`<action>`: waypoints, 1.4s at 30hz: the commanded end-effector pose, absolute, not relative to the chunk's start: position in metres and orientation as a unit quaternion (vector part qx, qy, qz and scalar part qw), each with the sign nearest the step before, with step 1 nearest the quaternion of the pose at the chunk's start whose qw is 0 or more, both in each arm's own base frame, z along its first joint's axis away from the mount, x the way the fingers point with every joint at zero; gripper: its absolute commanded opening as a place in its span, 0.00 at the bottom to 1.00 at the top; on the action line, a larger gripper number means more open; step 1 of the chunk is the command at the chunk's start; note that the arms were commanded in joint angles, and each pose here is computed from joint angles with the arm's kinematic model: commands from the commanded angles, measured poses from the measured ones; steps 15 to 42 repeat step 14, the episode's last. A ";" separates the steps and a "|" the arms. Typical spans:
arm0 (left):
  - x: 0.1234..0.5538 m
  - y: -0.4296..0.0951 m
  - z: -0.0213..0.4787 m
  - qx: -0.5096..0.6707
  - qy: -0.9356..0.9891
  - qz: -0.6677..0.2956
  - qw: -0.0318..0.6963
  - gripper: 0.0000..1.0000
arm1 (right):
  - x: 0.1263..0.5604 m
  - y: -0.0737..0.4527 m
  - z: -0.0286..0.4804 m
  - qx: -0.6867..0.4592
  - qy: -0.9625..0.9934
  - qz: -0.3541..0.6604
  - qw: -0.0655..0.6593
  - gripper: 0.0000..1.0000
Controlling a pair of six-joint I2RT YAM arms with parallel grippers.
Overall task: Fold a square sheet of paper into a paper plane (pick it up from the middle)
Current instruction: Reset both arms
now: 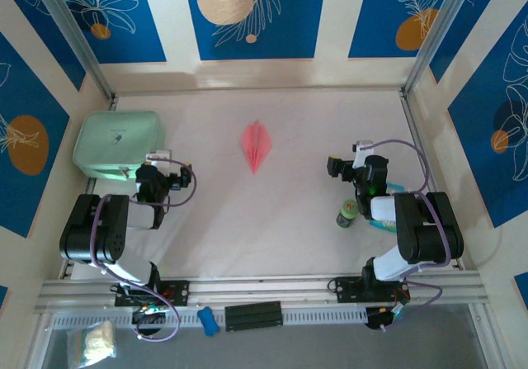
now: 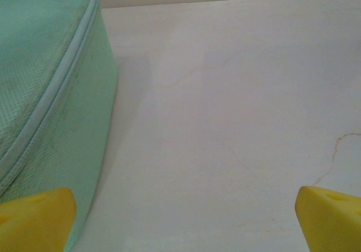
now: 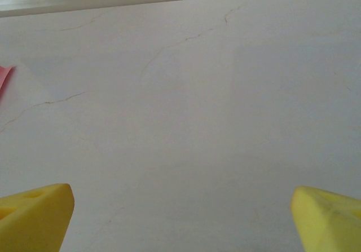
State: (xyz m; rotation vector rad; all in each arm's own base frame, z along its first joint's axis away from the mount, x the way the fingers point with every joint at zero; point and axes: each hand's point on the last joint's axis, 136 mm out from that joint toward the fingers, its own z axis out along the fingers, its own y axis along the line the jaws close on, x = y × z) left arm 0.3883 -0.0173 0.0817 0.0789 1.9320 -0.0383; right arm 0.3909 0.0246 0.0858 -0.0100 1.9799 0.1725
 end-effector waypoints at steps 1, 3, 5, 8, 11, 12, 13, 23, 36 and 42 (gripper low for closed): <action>0.395 -0.027 0.092 0.061 0.812 -0.030 0.579 0.99 | 0.397 0.026 0.093 -0.007 0.828 0.081 0.554 0.99; 0.396 -0.029 0.091 0.066 0.814 -0.035 0.576 0.99 | 0.397 0.026 0.093 -0.007 0.829 0.081 0.554 0.99; 0.397 -0.029 0.091 0.066 0.814 -0.034 0.576 0.99 | 0.397 0.026 0.092 -0.007 0.829 0.081 0.554 0.99; 0.399 -0.028 0.089 0.066 0.818 -0.028 0.571 1.00 | 0.396 0.026 0.093 -0.007 0.828 0.081 0.554 0.99; 0.399 -0.029 0.089 0.067 0.818 -0.028 0.571 0.99 | 0.397 0.026 0.093 -0.007 0.828 0.081 0.555 0.99; 0.398 -0.029 0.090 0.066 0.816 -0.029 0.573 0.99 | 0.396 0.026 0.093 -0.007 0.829 0.082 0.554 0.99; 0.398 -0.029 0.090 0.066 0.816 -0.029 0.574 0.99 | 0.397 0.026 0.093 -0.007 0.828 0.082 0.554 0.99; 0.398 -0.029 0.090 0.066 0.816 -0.029 0.574 0.99 | 0.397 0.026 0.093 -0.007 0.828 0.082 0.555 0.99; 0.398 -0.029 0.090 0.066 0.816 -0.029 0.574 0.99 | 0.397 0.026 0.093 -0.007 0.828 0.082 0.555 0.99; 0.398 -0.029 0.090 0.066 0.816 -0.029 0.574 0.99 | 0.397 0.026 0.093 -0.007 0.828 0.082 0.555 0.99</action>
